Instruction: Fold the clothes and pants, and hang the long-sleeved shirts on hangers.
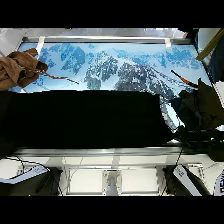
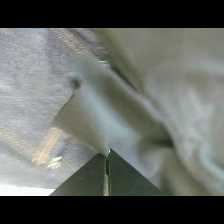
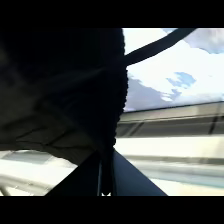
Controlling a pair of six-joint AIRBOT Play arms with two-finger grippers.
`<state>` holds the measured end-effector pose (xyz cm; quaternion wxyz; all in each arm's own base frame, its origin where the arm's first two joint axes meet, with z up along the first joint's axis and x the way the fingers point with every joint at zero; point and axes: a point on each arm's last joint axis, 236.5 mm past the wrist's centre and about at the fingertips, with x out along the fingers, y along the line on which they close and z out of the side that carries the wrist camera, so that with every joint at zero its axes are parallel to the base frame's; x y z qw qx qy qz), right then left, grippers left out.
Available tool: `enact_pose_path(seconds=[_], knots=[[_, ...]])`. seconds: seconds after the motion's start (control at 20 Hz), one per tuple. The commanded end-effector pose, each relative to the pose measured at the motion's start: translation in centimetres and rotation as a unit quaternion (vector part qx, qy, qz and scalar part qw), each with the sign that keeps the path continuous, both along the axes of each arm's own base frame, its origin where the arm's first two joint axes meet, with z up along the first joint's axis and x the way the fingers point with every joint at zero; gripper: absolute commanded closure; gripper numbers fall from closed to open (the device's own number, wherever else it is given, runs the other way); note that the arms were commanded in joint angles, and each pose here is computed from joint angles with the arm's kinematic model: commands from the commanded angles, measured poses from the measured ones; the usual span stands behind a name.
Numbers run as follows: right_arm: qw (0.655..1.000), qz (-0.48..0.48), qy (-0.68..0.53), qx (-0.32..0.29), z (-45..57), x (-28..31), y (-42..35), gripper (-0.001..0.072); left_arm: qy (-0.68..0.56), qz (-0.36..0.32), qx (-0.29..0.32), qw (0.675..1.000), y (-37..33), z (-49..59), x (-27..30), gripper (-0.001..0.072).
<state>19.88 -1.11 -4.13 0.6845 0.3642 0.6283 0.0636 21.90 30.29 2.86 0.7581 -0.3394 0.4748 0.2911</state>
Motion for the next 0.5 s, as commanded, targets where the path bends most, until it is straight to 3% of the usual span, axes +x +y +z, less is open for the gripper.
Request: enact_pose_path(seconds=[0.0,0.2,0.45], knots=[[0.997,-0.004,-0.072,0.018,7.2,3.0,0.5,0.0688,0.041,-0.034,0.058,0.997,1.3,3.8,-0.2,0.0703],[0.988,-0.026,-0.152,-0.017,11.7,9.9,0.6,0.0689,-0.002,-0.127,0.151,0.980,-0.9,7.1,9.7,0.0704],[0.979,-0.121,-0.157,-0.038,8.5,19.4,-1.7,0.0689,0.064,-0.091,0.252,0.961,1.3,6.0,17.3,0.0703]])
